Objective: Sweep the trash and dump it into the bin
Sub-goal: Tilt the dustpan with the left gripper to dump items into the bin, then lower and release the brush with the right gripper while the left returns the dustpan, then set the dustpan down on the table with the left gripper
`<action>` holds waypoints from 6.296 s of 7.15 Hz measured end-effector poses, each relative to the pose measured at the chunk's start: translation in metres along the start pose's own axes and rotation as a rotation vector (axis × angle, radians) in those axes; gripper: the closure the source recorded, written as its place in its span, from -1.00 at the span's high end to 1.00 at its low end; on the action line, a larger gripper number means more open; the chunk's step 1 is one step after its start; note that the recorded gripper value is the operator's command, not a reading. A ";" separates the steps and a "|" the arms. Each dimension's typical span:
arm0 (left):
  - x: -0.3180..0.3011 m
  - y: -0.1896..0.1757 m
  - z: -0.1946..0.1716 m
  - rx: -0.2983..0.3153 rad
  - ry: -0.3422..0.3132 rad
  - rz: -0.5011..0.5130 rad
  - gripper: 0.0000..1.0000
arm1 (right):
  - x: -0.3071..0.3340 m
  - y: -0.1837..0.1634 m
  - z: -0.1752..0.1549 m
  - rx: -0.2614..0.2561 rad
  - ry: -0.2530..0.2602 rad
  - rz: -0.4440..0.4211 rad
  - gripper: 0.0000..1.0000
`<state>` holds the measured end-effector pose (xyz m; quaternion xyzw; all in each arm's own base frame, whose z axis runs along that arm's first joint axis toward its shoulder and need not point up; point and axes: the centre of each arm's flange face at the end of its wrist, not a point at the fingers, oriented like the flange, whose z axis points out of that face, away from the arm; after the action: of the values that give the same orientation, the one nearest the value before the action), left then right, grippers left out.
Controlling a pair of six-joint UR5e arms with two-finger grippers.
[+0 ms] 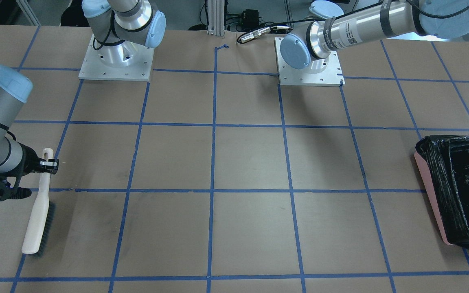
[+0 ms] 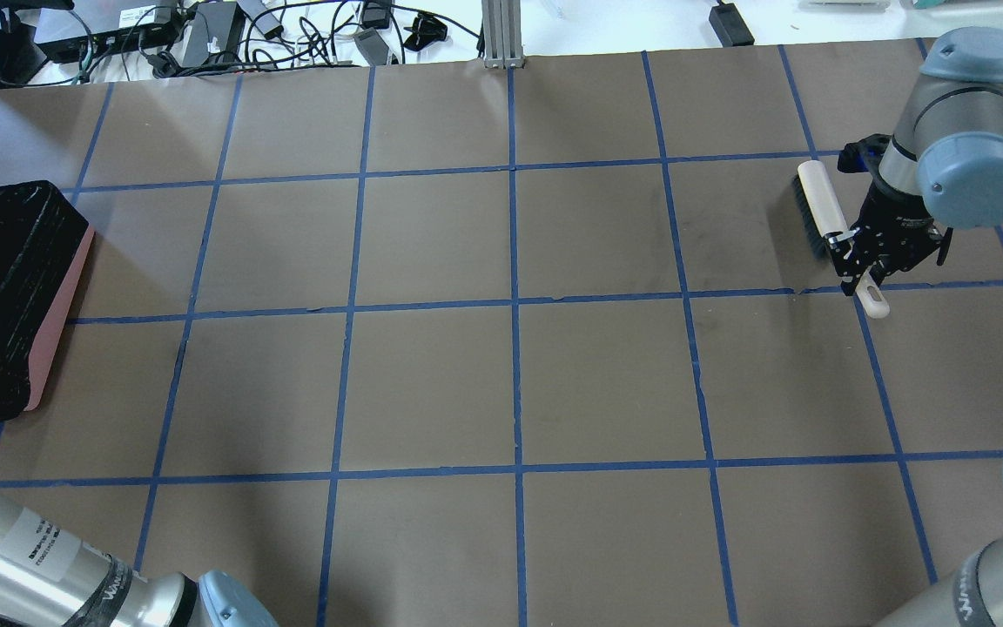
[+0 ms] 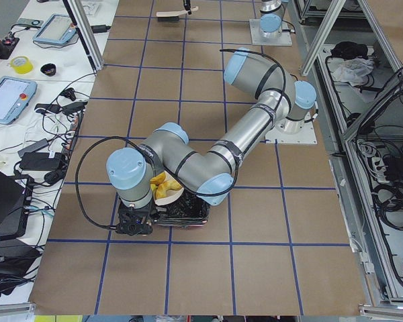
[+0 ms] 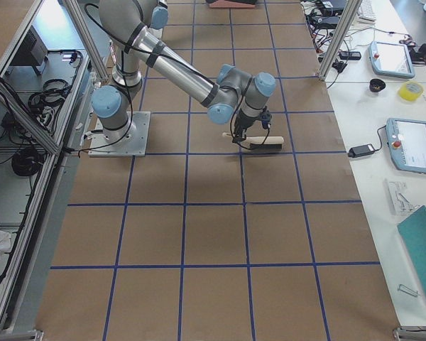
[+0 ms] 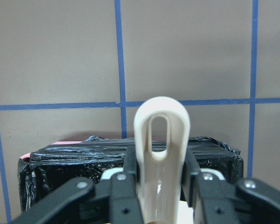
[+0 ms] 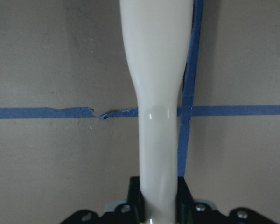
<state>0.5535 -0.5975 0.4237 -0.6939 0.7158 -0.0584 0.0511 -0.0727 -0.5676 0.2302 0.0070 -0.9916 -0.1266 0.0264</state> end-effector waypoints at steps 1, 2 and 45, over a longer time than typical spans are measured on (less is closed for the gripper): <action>-0.002 -0.004 -0.002 0.057 -0.007 0.005 -1.00 | 0.000 0.000 0.001 -0.001 0.002 -0.011 -1.00; -0.004 -0.005 -0.006 0.113 -0.009 0.007 -1.00 | 0.000 0.000 0.001 0.000 0.006 -0.023 -0.99; 0.141 0.454 0.044 -0.128 -0.010 0.061 -1.00 | -0.185 0.110 -0.229 0.280 -0.031 0.043 1.00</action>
<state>0.1074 -0.7249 0.3111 -0.6740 0.7386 -0.0076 0.0118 0.1239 -0.5151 0.4698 -0.0123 -0.9998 0.0135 0.0126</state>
